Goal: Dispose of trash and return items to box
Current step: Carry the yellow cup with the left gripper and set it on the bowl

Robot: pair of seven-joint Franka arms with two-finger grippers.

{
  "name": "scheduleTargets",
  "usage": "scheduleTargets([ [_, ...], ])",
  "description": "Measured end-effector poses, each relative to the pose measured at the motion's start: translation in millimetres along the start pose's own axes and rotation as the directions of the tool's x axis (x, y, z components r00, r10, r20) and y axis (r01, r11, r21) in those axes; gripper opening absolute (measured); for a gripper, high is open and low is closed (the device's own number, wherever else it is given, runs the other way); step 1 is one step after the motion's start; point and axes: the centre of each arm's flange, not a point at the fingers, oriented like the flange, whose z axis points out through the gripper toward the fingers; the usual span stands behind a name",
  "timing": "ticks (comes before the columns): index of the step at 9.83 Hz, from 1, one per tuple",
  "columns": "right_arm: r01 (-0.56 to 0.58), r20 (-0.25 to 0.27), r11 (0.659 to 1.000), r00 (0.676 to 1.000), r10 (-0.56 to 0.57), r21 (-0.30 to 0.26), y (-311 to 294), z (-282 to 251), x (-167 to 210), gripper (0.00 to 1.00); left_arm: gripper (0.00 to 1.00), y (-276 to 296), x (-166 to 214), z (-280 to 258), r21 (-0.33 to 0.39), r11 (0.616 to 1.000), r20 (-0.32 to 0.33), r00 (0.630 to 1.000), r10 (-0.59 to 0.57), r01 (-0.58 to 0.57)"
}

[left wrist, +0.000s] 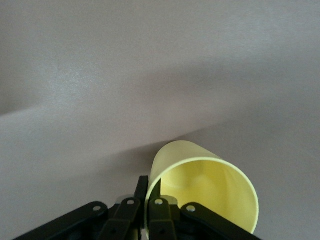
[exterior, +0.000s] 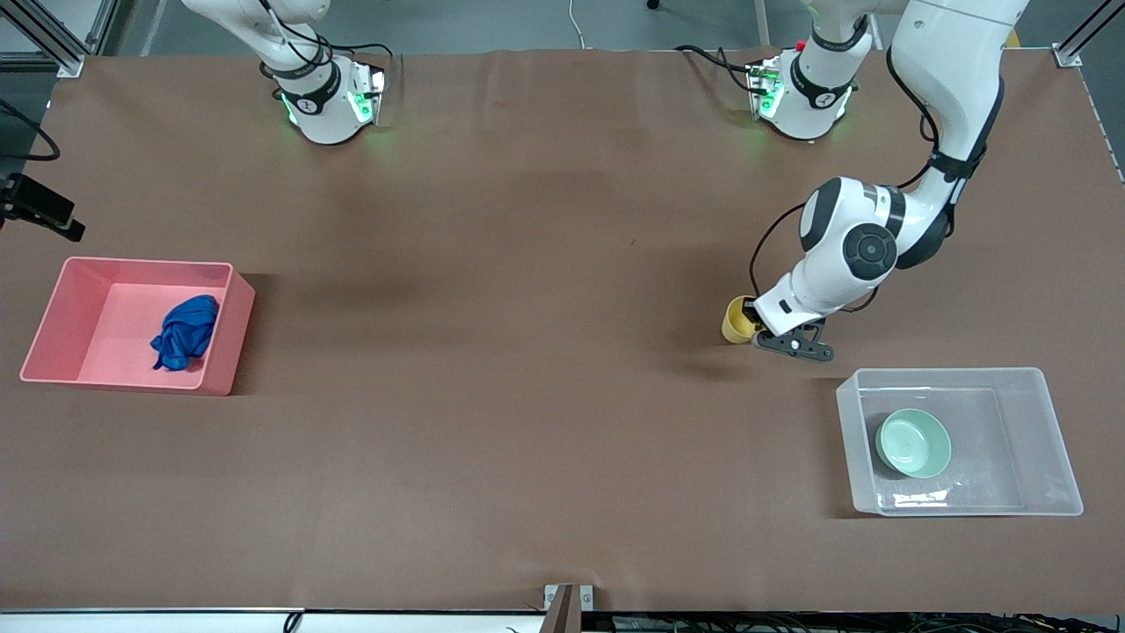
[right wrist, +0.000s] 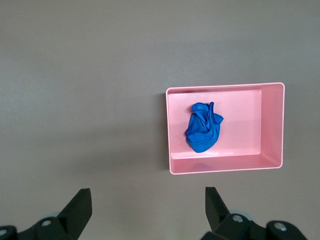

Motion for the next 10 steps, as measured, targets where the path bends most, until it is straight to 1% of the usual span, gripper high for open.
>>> scheduleTargets([
  [2, -0.004, 0.002, 1.000, 1.000, 0.004, 0.000, 1.9, 0.3, -0.2, 1.00, 0.04, -18.1, 17.5, -58.0, 0.018, 1.000, 0.004, 1.000, 0.023, -0.023],
  [3, -0.005, 0.003, 1.000, 1.000, 0.005, 0.000, 2.6, 0.4, -0.3, 1.00, 0.04, -42.1, 31.7, -93.7, 0.027, 0.999, 0.001, 1.000, 0.029, -0.029],
  [5, -0.005, 0.004, 1.000, 1.000, 0.005, 0.000, 2.7, 0.6, -0.4, 1.00, 0.04, -111.1, 58.5, -152.2, 0.056, 0.998, -0.054, 0.998, 0.013, -0.010],
  [6, -0.004, 0.004, 1.000, 1.000, 0.004, 0.000, 2.0, 0.7, -0.4, 1.00, 0.04, -147.5, 71.2, -162.9, 0.074, 0.997, -0.083, 0.996, -0.021, 0.027],
  [7, -0.003, 0.004, 1.000, 1.000, 0.003, 0.000, 1.7, 0.7, -0.4, 1.00, 0.04, -182.0, 85.1, -161.3, 0.093, 0.993, -0.099, 0.993, -0.057, 0.066],
  [8, -0.004, 0.004, 1.000, 1.000, 0.004, 0.000, 2.3, 0.7, -0.4, 1.00, 0.04, -212.3, 97.7, -151.1, 0.112, 0.989, -0.102, 0.991, -0.082, 0.093],
  [9, -0.006, 0.004, 1.000, 1.000, 0.006, 0.000, 3.3, 0.7, -0.4, 1.00, 0.04, -238.2, 106.6, -137.3, 0.111, 0.988, -0.102, 0.990, -0.099, 0.110],
  [10, -0.007, 0.005, 1.000, 1.000, 0.007, 0.000, 3.8, 0.8, -0.5, 1.00, 0.04, -261.3, 111.4, -124.4, 0.090, 0.989, -0.105, 0.989, -0.109, 0.118],
])
